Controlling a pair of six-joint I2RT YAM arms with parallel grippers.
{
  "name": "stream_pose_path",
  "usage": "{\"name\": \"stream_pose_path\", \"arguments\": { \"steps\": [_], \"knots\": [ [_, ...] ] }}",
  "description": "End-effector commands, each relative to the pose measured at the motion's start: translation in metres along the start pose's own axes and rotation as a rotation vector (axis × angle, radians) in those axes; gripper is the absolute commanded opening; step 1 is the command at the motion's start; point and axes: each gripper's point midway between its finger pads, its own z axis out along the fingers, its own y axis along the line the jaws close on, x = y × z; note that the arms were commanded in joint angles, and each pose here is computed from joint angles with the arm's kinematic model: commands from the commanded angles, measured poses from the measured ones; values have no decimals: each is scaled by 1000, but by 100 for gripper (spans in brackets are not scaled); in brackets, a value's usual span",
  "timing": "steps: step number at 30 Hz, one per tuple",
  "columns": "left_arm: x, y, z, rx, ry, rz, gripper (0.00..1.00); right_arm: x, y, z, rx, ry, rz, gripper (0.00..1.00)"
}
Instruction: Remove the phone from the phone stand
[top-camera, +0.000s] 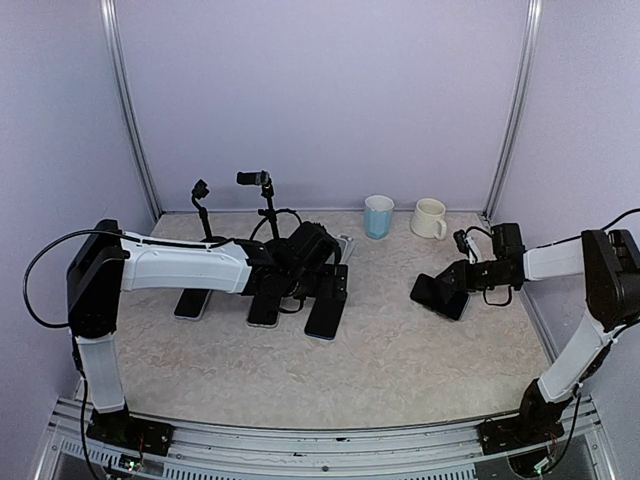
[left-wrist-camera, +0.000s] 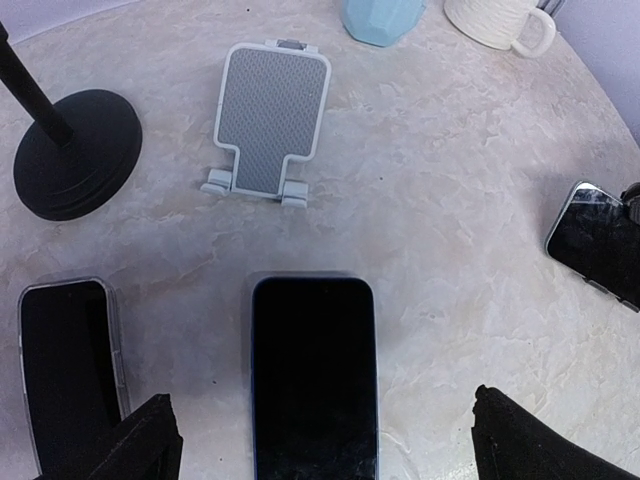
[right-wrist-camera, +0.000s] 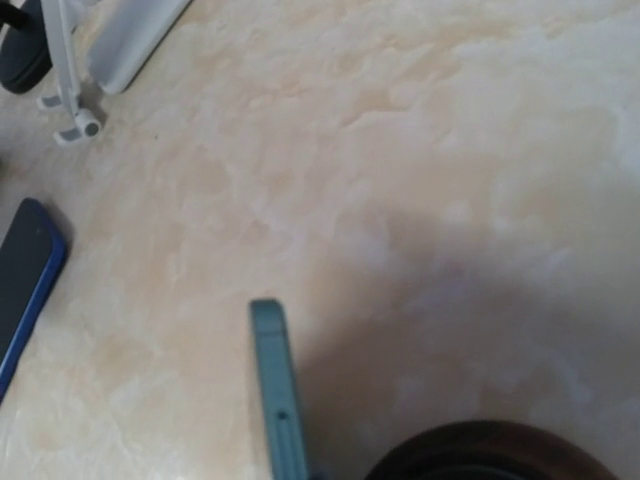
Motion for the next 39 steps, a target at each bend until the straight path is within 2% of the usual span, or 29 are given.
{"name": "stream_pose_path", "arguments": {
  "steps": [1, 5, 12, 16, 19, 26, 39],
  "knots": [
    [-10, 1, -8, 6, -22, 13, 99, -1, 3, -4, -38, -17, 15, 27],
    [-12, 0, -11, 16, -27, 22, 99, -2, 4, -9, -48, -27, 24, 27],
    [-12, -1, -11, 20, -28, 23, 99, -4, 3, -21, -91, -79, 69, 44],
    [-13, -2, -11, 24, -29, 20, 99, -7, 0, -29, -109, -107, 90, 45],
    [-14, -2, -11, 26, -30, 18, 99, -9, -1, -33, -109, -121, 96, 44],
    [-15, -2, -11, 22, -32, 23, 99, -6, -4, -33, -114, -117, 111, 28],
    [-15, 1, -12, 15, -33, 21, 99, 11, -18, -31, -57, -99, 165, 18]
  ]
}}
